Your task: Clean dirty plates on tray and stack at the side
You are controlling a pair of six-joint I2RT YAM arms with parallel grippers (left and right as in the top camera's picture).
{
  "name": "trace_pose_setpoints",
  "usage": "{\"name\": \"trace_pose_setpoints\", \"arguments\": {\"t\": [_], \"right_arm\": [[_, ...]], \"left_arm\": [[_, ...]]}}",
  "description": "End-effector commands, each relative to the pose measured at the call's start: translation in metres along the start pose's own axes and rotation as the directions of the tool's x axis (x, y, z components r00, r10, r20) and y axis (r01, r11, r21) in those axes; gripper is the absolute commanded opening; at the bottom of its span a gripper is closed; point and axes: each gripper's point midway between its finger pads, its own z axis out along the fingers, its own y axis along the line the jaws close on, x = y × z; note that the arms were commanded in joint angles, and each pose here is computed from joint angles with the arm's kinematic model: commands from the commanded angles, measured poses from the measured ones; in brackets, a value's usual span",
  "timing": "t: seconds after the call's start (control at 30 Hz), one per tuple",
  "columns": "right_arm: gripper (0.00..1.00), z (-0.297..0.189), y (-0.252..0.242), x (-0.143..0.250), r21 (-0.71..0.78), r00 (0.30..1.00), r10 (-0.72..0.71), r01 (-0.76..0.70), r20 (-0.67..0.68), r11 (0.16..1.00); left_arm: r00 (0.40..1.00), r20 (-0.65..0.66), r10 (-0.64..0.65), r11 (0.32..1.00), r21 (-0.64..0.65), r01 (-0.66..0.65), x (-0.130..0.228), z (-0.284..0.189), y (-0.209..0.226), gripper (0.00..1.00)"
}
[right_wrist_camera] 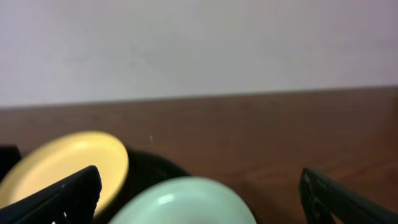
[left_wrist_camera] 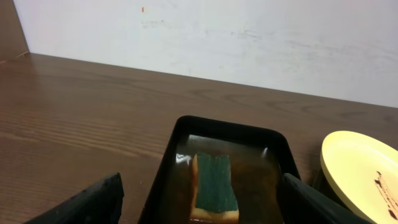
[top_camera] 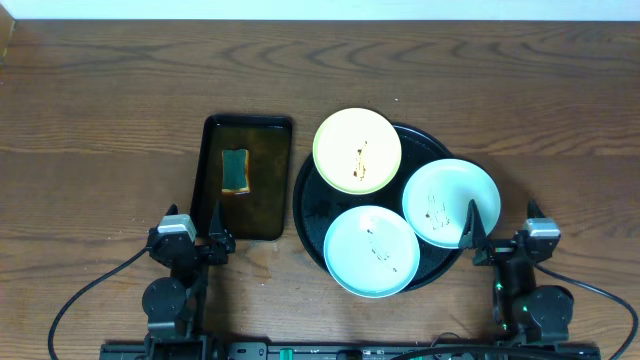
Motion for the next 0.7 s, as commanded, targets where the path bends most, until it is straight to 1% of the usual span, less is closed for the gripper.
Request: {"name": "trace_pose_setpoints", "arguments": {"t": [0.0,0.2,0.37,0.5,0.6,0.67], "right_arm": [[0.99,-0.002,0.006,-0.012,-0.026,0.999,0.045,-0.044,0.029,0.999],[0.99,-0.002,0.008,-0.027,-0.018,0.999,0.040,-0.041,-0.013,0.999],[0.99,0.007,0.010,-0.041,-0.005,0.995,0.024,-0.025,-0.101,1.000],[0.99,0.024,0.014,-0.061,0.000,0.984,0.026,-0.026,-0.176,1.000],[0.99,0.032,0.023,-0.074,-0.032,0.969,0.028,-0.038,-0.245,0.999],[0.99,0.036,0.025,-0.080,-0.037,0.965,0.029,-0.040,-0.259,0.999]], "left_arm": [[0.998,-0.055,0.011,1.000,0.003,-0.011,0.015,0.000,0.001,0.79],[0.998,-0.055,0.011,1.000,0.003,-0.011,0.015,0.000,0.001,0.79],[0.998,-0.055,0.011,1.000,0.003,-0.011,0.015,0.000,0.001,0.79],[0.998,-0.055,0.011,1.000,0.003,-0.011,0.015,0.000,0.001,0.79],[0.998,-0.055,0.011,1.000,0.003,-0.011,0.015,0.000,0.001,0.79],[0.998,-0.055,0.011,1.000,0.003,-0.011,0.015,0.000,0.001,0.79]]}}
